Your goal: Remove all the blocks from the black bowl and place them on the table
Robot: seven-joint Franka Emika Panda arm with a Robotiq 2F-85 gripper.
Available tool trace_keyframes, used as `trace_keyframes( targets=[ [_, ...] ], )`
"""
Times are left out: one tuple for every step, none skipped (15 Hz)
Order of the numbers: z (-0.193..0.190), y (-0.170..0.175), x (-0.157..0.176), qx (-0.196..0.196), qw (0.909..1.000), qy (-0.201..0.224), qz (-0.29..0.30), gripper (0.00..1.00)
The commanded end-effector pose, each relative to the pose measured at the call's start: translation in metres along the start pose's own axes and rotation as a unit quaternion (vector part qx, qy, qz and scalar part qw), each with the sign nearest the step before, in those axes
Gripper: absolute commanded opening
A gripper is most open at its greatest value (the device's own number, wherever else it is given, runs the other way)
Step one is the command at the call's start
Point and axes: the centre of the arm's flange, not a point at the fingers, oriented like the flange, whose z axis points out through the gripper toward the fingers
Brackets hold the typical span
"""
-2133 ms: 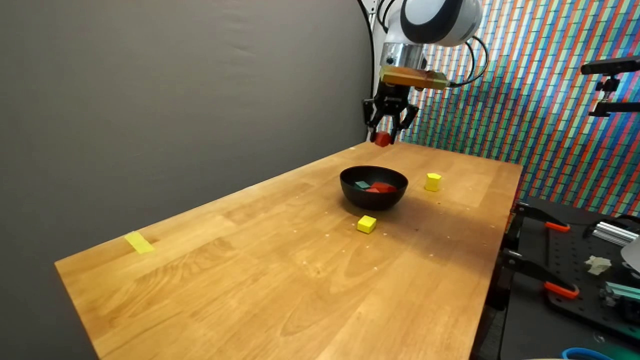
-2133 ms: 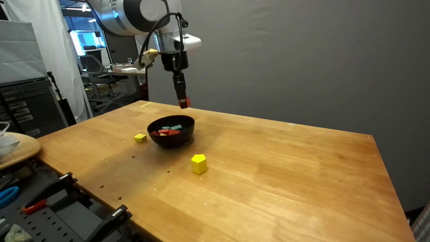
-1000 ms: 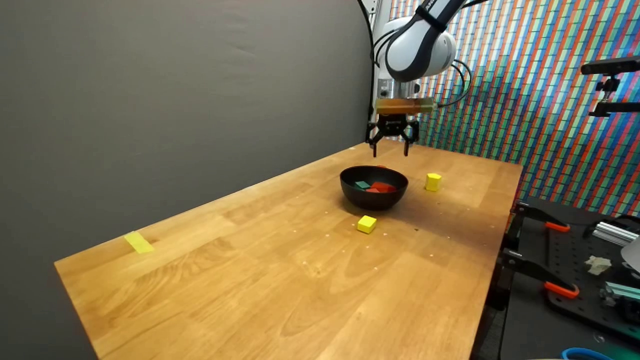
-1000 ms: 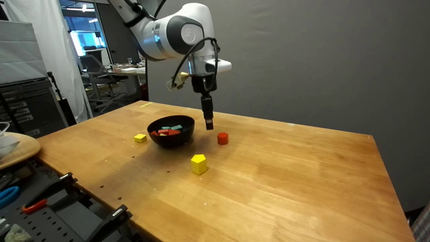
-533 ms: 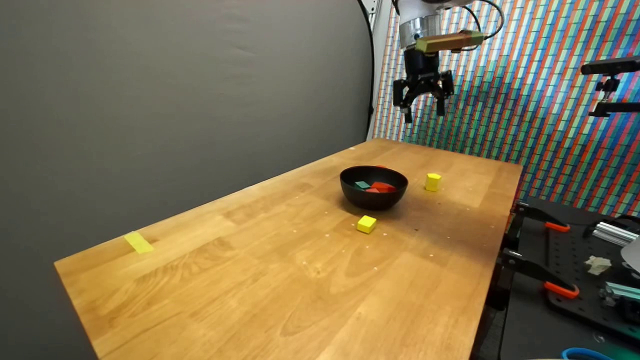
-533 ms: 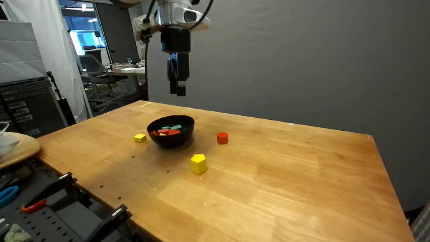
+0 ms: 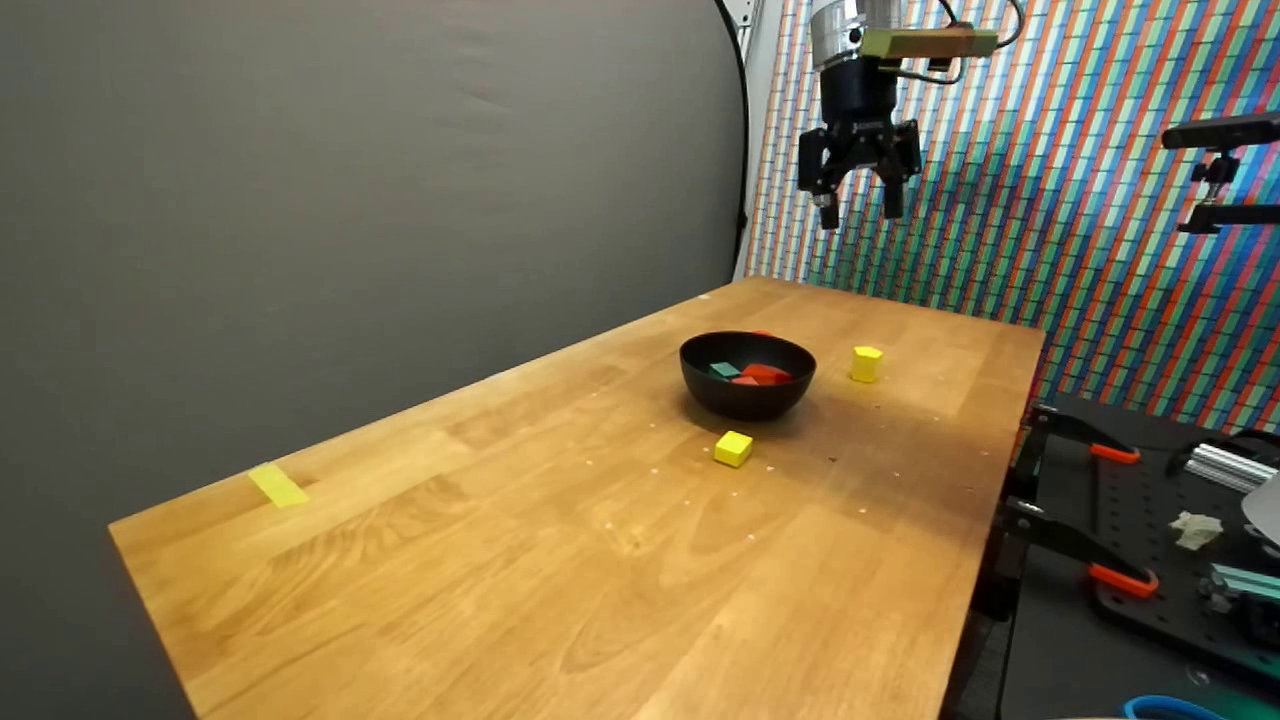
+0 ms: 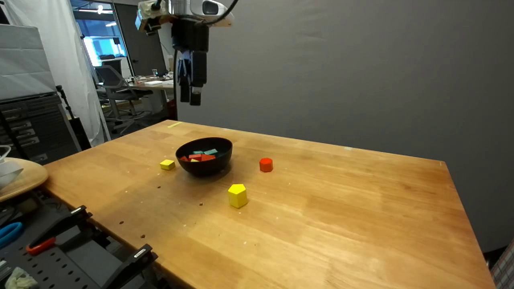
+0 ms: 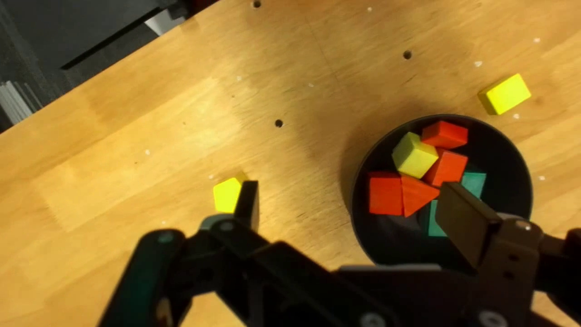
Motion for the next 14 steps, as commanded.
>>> trace_keyframes(
  targets=[
    [0.023, -0.038, 0.011, 0.046, 0.9954, 0.023, 0.081, 1.0],
    [0.035, -0.049, 0.013, 0.048, 0.9927, 0.045, 0.101, 1.0],
    [0.046, -0.06, 0.018, 0.054, 0.9894, 0.068, 0.117, 1.0],
    [0.057, -0.069, 0.02, 0.062, 0.9849, 0.088, 0.135, 1.0],
    [0.069, -0.079, 0.024, 0.072, 0.9798, 0.11, 0.15, 1.0],
    [0.078, -0.087, 0.027, 0.078, 0.9742, 0.13, 0.167, 1.0],
    [0.088, -0.094, 0.029, 0.082, 0.9682, 0.153, 0.18, 1.0],
    [0.096, -0.1, 0.031, 0.083, 0.9622, 0.174, 0.193, 1.0],
    [0.104, -0.104, 0.032, 0.082, 0.9573, 0.192, 0.2, 1.0],
    [0.111, -0.107, 0.033, 0.079, 0.9535, 0.204, 0.207, 1.0],
    [0.118, -0.109, 0.034, 0.074, 0.9498, 0.218, 0.212, 1.0],
    [0.124, -0.109, 0.035, 0.067, 0.947, 0.228, 0.216, 1.0],
    [0.13, -0.109, 0.036, 0.059, 0.9439, 0.24, 0.219, 1.0],
    [0.134, -0.108, 0.036, 0.049, 0.9421, 0.25, 0.218, 0.9]
  ],
)
